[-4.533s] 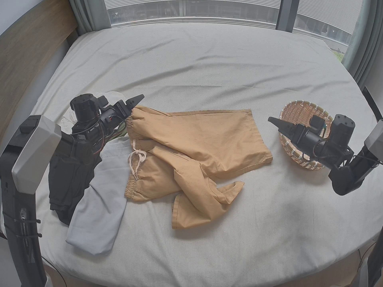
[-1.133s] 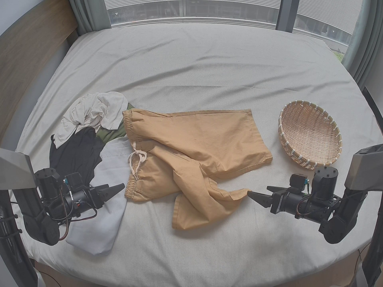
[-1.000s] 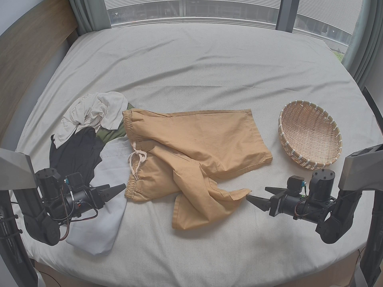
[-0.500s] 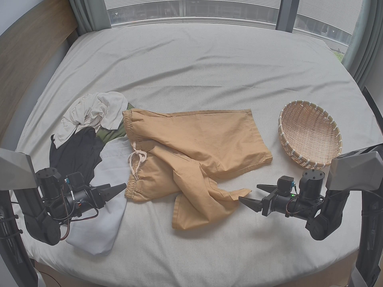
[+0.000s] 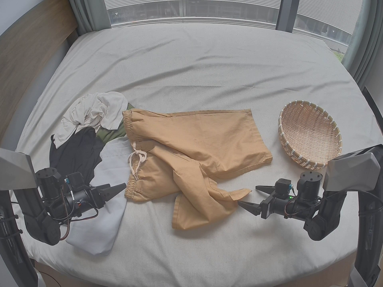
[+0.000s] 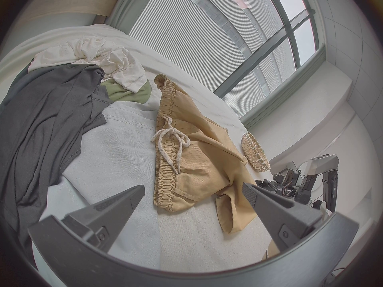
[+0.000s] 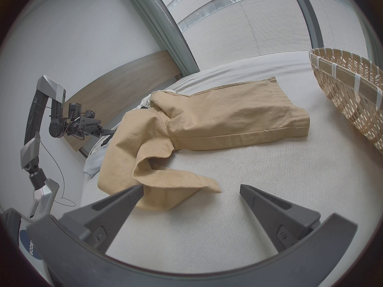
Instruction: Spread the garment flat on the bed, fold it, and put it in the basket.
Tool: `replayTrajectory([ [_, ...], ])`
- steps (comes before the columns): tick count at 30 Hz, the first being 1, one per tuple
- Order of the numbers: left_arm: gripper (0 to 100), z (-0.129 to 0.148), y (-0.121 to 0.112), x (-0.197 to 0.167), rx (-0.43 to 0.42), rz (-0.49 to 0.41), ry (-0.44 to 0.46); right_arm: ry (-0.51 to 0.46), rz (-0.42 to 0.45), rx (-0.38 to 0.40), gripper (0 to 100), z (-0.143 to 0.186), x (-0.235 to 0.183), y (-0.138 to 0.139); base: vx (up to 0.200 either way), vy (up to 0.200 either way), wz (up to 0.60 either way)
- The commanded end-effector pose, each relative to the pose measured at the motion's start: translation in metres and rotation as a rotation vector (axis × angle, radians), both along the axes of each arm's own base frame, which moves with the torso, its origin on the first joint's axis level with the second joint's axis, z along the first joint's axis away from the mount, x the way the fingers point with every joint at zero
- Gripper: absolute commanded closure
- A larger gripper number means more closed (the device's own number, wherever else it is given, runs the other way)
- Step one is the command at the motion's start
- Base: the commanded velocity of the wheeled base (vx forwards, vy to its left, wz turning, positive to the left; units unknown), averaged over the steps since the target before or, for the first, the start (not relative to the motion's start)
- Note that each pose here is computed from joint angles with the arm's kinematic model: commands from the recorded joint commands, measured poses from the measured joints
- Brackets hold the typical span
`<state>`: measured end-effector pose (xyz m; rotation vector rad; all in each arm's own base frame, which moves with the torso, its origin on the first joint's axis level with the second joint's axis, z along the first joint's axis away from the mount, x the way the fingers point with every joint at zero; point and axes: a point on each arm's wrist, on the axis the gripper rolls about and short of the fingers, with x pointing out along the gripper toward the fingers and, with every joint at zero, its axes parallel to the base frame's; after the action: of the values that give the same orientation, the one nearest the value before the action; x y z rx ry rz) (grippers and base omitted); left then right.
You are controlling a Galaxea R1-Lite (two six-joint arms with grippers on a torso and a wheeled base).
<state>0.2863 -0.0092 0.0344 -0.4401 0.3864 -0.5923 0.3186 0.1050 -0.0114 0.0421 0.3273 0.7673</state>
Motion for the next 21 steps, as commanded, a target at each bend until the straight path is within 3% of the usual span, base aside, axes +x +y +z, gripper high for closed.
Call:
replayTrajectory([
  [1,0,0.0,0.0,0.0,-0.001,0.001,0.0,-0.013,0.004,0.003,0,0.001,0.003,0.002,0.0,0.0,0.0],
  [8,0,0.002,0.0,0.0,0.001,-0.001,-0.009,-0.011,0.008,-0.015,0,-0.008,0.007,0.002,0.0,0.0,0.0],
  [9,0,0.004,0.0,-0.001,0.0,-0.001,-0.012,-0.004,0.009,-0.023,100,-0.014,0.008,0.002,0.0,0.0,0.0],
  [21,0,0.004,0.0,-0.003,0.001,-0.001,-0.007,-0.065,0.009,-0.006,100,-0.007,0.02,0.007,0.0,0.0,0.0],
])
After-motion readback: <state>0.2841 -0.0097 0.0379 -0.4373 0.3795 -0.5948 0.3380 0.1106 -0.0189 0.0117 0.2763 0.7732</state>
